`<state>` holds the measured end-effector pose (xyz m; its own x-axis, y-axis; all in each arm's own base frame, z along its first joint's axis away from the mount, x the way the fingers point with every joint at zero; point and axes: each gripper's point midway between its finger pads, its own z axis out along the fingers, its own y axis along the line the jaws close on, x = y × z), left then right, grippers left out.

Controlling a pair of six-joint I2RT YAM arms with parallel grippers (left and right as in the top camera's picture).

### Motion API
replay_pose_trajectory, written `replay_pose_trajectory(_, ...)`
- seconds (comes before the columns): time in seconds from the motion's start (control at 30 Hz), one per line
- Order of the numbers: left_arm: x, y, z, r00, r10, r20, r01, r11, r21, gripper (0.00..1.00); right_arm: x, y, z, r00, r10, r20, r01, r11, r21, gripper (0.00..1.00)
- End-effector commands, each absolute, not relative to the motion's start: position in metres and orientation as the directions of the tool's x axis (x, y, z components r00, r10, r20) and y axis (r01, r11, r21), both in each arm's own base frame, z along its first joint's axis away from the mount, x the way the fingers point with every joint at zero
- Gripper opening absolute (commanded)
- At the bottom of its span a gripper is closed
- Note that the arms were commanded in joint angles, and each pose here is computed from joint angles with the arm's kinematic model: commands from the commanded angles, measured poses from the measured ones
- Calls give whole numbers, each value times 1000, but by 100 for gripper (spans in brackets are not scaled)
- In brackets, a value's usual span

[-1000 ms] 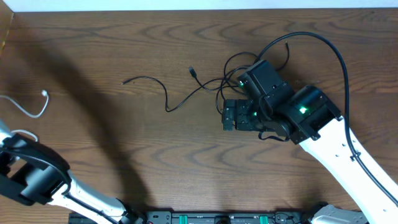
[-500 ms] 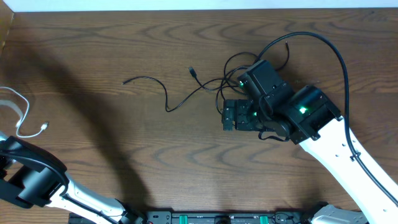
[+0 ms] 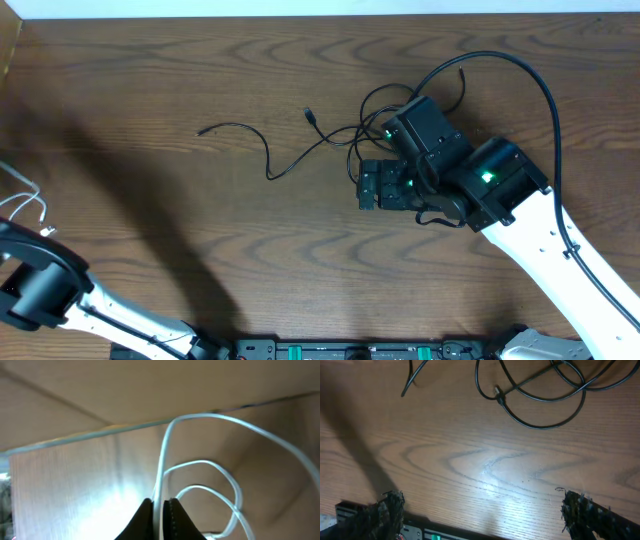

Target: Untangle cables

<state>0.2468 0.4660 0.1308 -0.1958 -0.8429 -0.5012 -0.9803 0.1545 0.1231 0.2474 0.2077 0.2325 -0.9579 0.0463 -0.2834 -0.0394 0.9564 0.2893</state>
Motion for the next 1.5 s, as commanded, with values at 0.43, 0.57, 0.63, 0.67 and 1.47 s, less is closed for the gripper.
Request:
replay_pose_trajectory(0.43,314,416,116,-330,-873,-358,-879,422,-221,84,249,207,234,-953,31,-300,-55,959,277,99)
replay_pose_trajectory(0.57,338,393,116,-378,-862,-337,-839,473,-269,70,249,207,234,-953,31,-300,-55,959,277,99)
replay_pose_trajectory(0.63,347,383,115,-404,-853,-330,-827,495,-267,70,249,207,234,-953,31,-300,-56,959,276,99)
replay_pose_trajectory(0.67,350,378,114,-424,-845,-326,-819,511,-262,70,249,207,234,-953,31,-300,-56,959,276,99)
replay_pose_trajectory(1.47,317,384,51,-535,-781,-321,-842,522,133,70,249,207,234,-953,31,-300,-55,959,277,99)
